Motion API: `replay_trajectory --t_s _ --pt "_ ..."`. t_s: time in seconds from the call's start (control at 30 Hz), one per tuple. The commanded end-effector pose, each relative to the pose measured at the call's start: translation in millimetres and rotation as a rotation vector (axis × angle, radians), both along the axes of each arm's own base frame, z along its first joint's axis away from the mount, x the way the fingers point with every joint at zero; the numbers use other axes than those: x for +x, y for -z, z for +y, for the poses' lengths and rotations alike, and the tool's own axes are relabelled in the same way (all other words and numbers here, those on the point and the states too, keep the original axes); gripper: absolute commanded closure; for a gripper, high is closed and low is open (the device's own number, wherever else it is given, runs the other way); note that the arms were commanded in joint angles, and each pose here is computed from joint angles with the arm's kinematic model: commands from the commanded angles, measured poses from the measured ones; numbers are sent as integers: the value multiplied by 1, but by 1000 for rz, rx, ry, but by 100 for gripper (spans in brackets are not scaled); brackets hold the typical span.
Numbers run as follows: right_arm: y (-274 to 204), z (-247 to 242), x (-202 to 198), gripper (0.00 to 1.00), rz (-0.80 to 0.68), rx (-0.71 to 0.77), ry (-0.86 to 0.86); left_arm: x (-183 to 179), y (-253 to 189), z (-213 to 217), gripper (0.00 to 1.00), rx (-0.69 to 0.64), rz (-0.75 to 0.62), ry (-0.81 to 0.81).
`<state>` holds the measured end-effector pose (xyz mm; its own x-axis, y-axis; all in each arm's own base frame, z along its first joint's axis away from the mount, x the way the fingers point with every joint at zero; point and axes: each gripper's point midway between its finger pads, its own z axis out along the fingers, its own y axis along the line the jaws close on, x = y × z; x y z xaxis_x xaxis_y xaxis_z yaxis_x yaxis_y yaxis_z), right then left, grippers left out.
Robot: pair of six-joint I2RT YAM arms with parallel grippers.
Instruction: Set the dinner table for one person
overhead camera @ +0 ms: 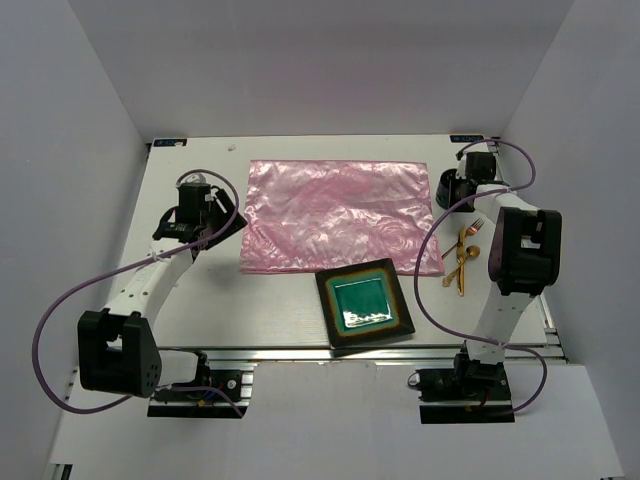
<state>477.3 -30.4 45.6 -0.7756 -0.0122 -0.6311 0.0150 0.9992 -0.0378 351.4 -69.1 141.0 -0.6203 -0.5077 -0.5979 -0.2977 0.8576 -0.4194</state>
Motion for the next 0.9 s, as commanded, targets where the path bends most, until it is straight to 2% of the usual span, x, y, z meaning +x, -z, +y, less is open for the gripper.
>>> replay_trajectory --t_s 0.0,0.13,0.27,0.53,0.63,0.87 --pt "-31 -4 30 82 -135 -26 -17 -2 -11 1 21 -8 -37 -9" --pt "-42 -2 34 100 -177 -23 -45 0 -11 1 21 -7 -33 -5" --pt "-55 3 39 100 -220 -9 -68 2 -12 0 21 -11 -34 -1" --pt "-116 6 60 100 -415 -5 -59 1 -10 -1 21 -11 -32 3" --pt "-124 18 62 100 -439 17 -101 2 -10 -1 20 -14 -33 3" --pt "-107 58 69 100 -404 77 -229 0 -10 -2 20 -18 -28 3"
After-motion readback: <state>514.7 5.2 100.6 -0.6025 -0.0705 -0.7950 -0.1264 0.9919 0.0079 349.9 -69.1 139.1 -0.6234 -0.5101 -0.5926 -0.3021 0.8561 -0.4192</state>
